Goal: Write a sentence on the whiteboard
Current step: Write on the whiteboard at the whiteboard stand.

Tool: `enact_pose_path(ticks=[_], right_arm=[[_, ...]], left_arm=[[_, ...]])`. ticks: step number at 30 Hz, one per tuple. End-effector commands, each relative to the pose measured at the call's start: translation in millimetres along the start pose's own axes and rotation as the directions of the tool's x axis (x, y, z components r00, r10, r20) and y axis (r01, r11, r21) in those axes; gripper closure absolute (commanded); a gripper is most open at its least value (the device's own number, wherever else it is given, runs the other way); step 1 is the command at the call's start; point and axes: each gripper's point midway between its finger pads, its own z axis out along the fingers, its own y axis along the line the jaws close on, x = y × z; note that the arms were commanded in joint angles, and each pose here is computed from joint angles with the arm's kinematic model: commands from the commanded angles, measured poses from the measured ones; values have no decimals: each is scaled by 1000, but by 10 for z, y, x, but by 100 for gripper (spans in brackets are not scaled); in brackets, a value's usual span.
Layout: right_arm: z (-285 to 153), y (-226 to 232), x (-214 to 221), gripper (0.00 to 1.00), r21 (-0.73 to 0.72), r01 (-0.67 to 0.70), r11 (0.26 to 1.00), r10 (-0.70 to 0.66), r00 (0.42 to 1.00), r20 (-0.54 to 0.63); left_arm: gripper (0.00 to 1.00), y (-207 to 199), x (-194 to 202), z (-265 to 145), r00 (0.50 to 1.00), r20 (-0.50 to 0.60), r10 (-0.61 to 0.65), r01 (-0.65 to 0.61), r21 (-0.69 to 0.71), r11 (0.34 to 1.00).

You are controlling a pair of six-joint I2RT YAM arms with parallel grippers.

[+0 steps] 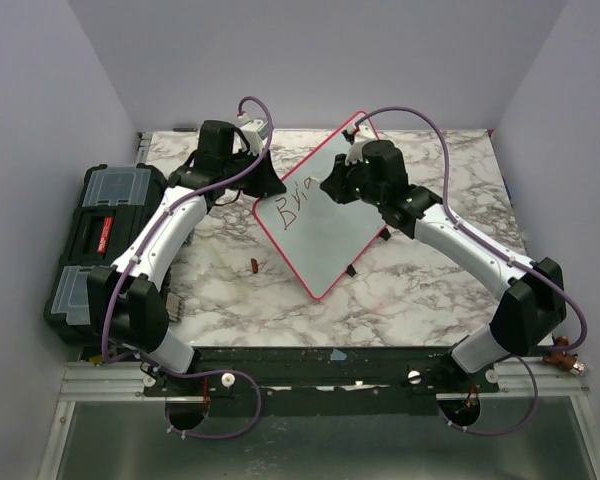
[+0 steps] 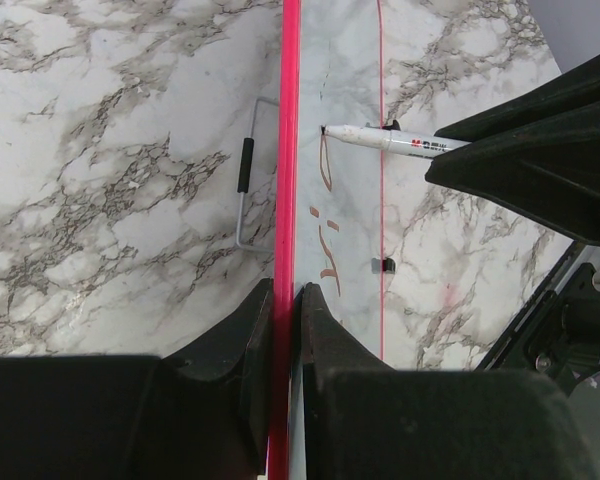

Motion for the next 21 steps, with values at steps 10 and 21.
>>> enact_pose_path(ticks=[10,21], right_arm=[[-77,-8,388,99,-18,-18,1000,16,995,-103],[-187,-47,618,99,-11,-24,1000,22,987,-157]], left_arm=[[100,-7,-165,-72,994,63,93,-91,-27,995],[100,-18,-170,-87,993,67,97,-95,-28,995]])
